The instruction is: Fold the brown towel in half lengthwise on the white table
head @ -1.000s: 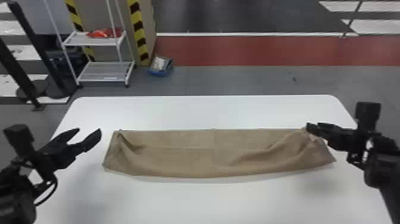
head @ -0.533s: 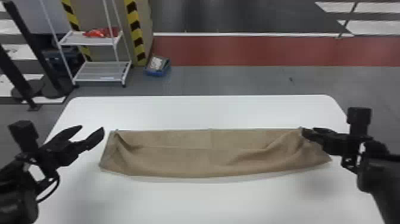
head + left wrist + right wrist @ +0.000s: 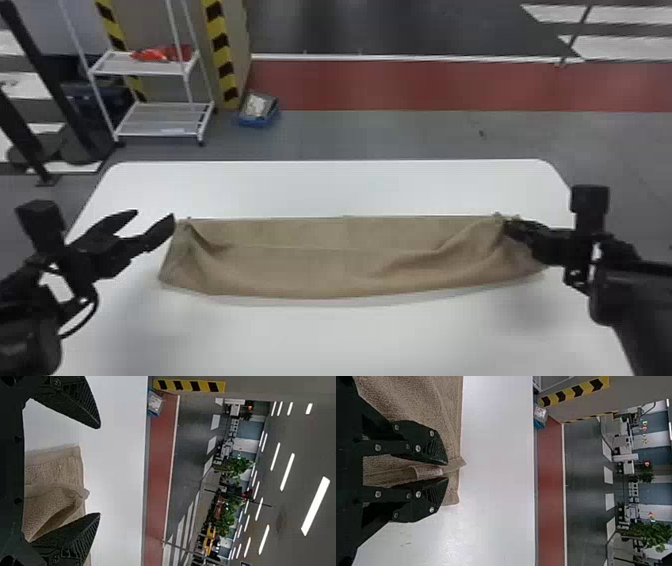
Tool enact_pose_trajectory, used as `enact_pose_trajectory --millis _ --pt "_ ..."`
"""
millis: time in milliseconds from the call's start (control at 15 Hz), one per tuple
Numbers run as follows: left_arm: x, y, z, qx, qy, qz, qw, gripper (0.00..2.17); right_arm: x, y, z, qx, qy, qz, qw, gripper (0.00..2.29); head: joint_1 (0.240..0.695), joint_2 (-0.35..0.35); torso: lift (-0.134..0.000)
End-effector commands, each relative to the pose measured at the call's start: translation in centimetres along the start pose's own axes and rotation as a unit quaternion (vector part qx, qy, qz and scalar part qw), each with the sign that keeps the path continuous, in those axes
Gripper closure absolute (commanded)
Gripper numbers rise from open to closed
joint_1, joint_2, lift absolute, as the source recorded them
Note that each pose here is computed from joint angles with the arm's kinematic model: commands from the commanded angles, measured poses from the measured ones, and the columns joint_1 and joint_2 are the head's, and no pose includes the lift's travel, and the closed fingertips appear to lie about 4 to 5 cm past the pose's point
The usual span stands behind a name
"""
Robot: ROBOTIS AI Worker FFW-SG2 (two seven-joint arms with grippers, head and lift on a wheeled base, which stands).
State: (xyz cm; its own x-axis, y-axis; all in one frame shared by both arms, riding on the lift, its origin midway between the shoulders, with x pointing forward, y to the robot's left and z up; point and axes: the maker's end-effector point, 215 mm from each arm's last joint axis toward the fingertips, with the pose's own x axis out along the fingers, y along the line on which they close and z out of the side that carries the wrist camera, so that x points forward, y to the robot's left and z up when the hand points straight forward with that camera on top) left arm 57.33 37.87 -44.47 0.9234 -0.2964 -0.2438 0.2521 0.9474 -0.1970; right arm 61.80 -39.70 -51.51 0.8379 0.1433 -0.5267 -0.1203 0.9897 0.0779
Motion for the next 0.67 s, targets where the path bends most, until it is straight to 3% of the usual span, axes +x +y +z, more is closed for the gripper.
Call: enact_pose_trajectory --millis 0,200,333,600 --pt "0.05 -0.11 -0.06 0.001 0.001 -0.001 1.0000 0.10 0.01 0.03 -0.25 0.002 0.004 0.000 1.0000 0.94 0.695 -0.017 -0.057" --pt "0.05 -0.09 -0.14 0.003 0.003 -0.001 1.0000 0.10 -0.01 -0.03 -0.46 0.006 0.007 -0.001 1.0000 0.94 0.695 -0.018 -0.057" --pt "0.04 -0.04 -0.18 0.004 0.004 0.000 1.0000 0.10 0.05 -0.10 -0.46 0.007 0.006 -0.005 0.9999 0.67 0.695 -0.018 -0.057" --pt "0.33 -0.44 -0.77 0.007 0.011 0.000 0.9999 0.10 0.39 0.76 -0.25 0.002 0.006 0.000 1.0000 0.68 0.695 -0.018 -0.057"
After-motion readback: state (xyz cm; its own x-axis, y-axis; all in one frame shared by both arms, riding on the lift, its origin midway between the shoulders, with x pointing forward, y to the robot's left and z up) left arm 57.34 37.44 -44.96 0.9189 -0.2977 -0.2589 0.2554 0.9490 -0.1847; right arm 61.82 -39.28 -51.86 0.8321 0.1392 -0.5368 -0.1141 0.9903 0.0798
